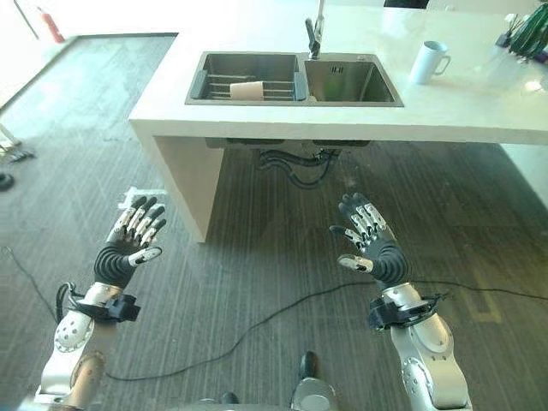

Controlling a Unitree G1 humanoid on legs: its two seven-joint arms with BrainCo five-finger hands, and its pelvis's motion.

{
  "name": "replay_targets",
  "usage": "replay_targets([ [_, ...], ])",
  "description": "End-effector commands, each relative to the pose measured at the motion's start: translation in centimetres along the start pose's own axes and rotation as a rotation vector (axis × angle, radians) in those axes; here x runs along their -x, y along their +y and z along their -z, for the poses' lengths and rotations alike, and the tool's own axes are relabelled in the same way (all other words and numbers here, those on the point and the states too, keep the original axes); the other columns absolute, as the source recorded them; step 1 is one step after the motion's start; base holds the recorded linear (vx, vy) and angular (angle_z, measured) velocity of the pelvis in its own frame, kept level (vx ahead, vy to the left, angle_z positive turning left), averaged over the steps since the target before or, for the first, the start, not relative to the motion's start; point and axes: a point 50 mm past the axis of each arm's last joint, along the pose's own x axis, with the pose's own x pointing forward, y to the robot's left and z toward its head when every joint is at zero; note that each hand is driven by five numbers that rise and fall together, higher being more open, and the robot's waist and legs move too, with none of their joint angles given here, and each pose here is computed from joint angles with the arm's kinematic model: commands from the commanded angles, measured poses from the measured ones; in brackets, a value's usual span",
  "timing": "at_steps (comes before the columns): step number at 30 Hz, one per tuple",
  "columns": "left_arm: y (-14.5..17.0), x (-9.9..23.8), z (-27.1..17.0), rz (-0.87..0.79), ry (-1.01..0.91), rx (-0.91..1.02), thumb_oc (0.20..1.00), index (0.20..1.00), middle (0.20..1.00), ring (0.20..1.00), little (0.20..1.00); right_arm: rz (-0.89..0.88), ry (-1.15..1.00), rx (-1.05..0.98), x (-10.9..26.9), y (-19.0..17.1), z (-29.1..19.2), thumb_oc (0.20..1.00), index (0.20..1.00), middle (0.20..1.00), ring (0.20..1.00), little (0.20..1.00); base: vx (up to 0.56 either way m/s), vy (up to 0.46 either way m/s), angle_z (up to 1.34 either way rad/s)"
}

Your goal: Place the dishes in the dishwasher.

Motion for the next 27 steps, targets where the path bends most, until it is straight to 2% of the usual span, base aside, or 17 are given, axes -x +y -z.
replay_targets([
  [1,-0.5,0.0,-2.1,0.037,-0.126,0.039,1.0,1.0,1.0,1.0,1.0,-0.008,-0.144,0.029,-0.9,-0.4,-2.7,1.0,1.0,1.0,1.0,1.0,0.41,-0.387,-0.19],
  [6,-0.6,0.5,-2.5,0.034,-0.187,0.077,1.0,1.0,1.0,1.0,1.0,-0.005,-0.121,0.071,-0.9,-0.3,-2.4,1.0,1.0,1.0,1.0,1.0,0.32,-0.058,-0.26],
  [7,-0.2,0.7,-3.7,-0.031,-0.279,0.05,1.0,1.0,1.0,1.0,1.0,-0.002,-0.122,0.074,-0.9,-0.4,-2.5,1.0,1.0,1.0,1.0,1.0,0.41,0.147,-0.39],
  [14,-0.8,1.5,-8.6,-0.055,-0.653,-0.058,1.0,1.0,1.0,1.0,1.0,-0.024,-0.111,0.093,-0.1,-0.3,-3.2,1.0,1.0,1.0,1.0,1.0,0.48,0.344,-0.42],
  [18,-1.6,0.9,-13.0,-0.064,-0.925,-0.211,1.0,1.0,1.0,1.0,1.0,0.015,-0.175,0.013,0.2,0.0,-4.1,1.0,1.0,1.0,1.0,1.0,0.54,0.688,-0.53],
  [24,-2.1,0.0,-13.6,-0.027,-0.895,-0.273,1.0,1.0,1.0,1.0,1.0,0.004,-0.191,0.015,-0.1,0.9,-4.0,1.0,1.0,1.0,1.0,1.0,0.33,0.466,0.62],
  [27,-2.0,-0.4,-13.6,-0.083,-0.877,-0.294,1.0,1.0,1.0,1.0,1.0,-0.037,-0.175,0.026,-0.7,1.7,-3.7,1.0,1.0,1.0,1.0,1.0,0.22,0.323,0.47],
])
